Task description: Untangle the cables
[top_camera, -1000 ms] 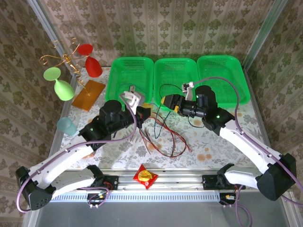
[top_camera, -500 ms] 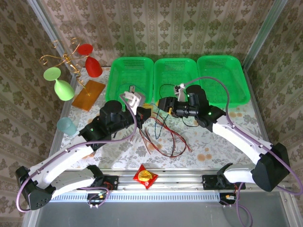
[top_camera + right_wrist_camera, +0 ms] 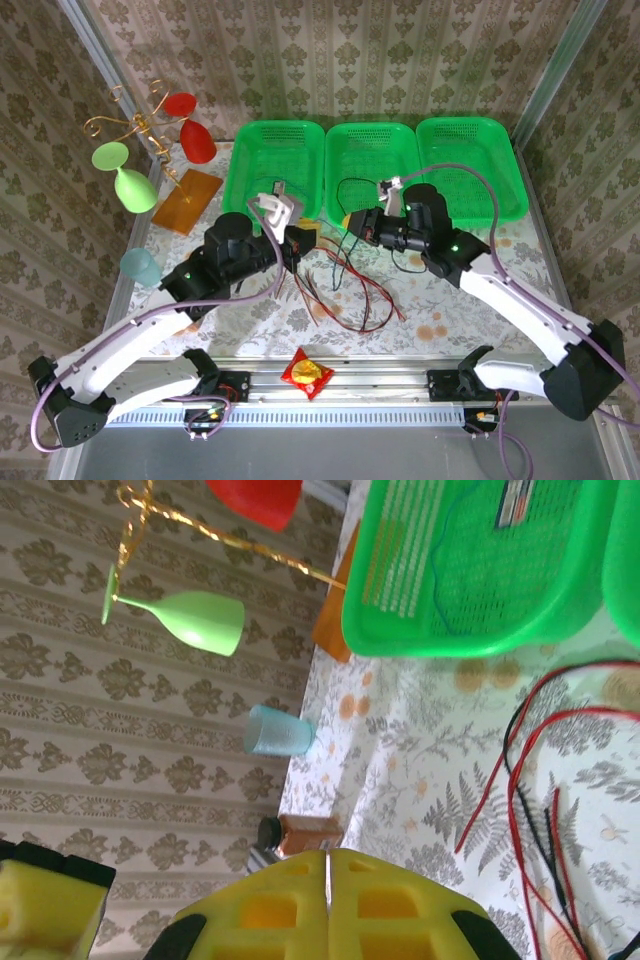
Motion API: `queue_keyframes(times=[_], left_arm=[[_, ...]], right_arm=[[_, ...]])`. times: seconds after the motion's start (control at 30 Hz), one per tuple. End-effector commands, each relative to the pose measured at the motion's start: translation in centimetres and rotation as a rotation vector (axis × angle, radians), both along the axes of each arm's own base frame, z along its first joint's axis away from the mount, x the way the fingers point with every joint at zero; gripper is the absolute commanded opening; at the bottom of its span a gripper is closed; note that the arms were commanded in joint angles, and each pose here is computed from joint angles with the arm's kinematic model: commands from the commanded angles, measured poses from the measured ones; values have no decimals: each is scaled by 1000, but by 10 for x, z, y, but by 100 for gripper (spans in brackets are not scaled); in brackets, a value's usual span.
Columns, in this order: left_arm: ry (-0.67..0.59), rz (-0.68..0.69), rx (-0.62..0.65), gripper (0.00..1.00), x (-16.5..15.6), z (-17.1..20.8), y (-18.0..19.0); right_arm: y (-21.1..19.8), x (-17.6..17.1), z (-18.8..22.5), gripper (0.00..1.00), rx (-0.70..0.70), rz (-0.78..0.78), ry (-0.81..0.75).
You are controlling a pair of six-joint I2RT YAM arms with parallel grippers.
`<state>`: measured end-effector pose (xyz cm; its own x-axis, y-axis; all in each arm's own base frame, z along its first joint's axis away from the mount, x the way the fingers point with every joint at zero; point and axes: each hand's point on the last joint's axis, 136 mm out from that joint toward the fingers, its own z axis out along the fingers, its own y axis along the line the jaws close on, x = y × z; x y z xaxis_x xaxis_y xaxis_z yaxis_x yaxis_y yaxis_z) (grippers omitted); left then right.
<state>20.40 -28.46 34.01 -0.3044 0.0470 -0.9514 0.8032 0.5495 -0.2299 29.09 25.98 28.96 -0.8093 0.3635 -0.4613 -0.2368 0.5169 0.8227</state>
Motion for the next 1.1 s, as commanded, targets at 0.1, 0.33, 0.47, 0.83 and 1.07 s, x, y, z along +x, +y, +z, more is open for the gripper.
queue_keyframes(times=[0.1,0.33,0.47,0.83,1.07], left_arm=[[-49,17,-25,0,-3,47,8],[-157,-62,17,0,-12,71,3],[-173,-62,73,0,-12,76,7],[-261,123,16,0,-4,124,58],[-234,234,0,0,3,121,89]], right_arm=[[-52,2,67,0,-83,-231,-184],[-109,23,118,0,-235,-507,-360],[-117,39,141,0,-299,-548,-427],[-162,71,178,0,-383,-699,-502],[-197,74,179,0,-435,-782,-505]])
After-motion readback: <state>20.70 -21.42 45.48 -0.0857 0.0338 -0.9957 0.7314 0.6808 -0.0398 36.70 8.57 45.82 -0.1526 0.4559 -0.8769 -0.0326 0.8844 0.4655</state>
